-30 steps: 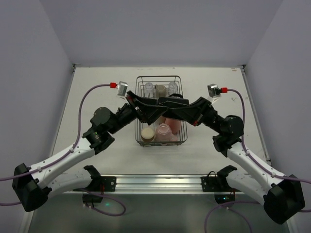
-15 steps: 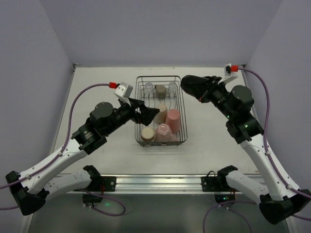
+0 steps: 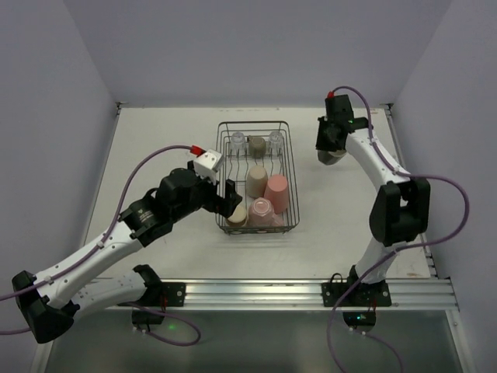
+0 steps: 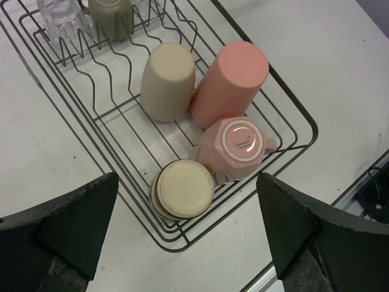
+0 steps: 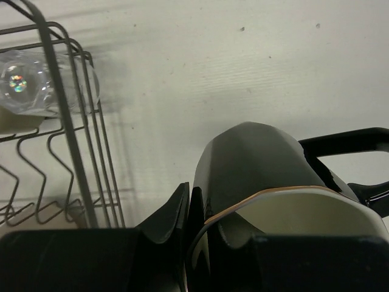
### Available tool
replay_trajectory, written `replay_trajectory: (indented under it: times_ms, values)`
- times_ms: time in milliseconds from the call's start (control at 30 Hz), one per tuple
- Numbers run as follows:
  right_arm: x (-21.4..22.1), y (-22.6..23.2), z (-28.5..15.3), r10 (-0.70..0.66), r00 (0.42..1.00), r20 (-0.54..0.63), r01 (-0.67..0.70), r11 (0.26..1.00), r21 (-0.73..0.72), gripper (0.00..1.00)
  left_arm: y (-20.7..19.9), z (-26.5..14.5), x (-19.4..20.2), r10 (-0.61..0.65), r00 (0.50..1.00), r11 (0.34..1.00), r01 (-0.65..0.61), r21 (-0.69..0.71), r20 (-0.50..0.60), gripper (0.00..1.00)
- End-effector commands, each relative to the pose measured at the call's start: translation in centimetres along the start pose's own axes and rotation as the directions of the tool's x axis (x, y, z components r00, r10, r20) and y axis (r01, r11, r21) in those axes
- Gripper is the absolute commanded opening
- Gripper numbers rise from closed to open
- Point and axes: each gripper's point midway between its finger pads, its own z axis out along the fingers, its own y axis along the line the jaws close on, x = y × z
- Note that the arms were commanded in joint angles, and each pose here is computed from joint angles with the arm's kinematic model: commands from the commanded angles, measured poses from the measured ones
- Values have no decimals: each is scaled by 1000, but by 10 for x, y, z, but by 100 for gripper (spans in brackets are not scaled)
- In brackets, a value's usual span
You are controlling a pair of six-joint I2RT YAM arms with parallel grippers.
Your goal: Unload the cups from the dish rack
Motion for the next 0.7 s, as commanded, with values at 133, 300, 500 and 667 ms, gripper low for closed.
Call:
replay_trajectory:
  times_ms: [133, 300, 500, 667]
  values:
    - [-24, 5, 33, -95, 995, -34, 95, 995, 9, 0, 4, 7, 14, 50, 997, 999, -50, -6, -52, 100]
    - [-10, 9, 63, -106, 990, -95, 105, 994, -8, 0, -4, 14, 17, 51, 995, 998, -48, 36, -82, 100]
    - [4, 12, 85, -117, 982, -148, 115, 993, -24, 0, -15, 23, 20, 31, 993, 996, -21, 82, -115, 100]
    - [10, 8, 92, -121, 979, -166, 121, 993, -8, 5, -22, 31, 10, 19, 994, 997, -10, 82, -112, 100]
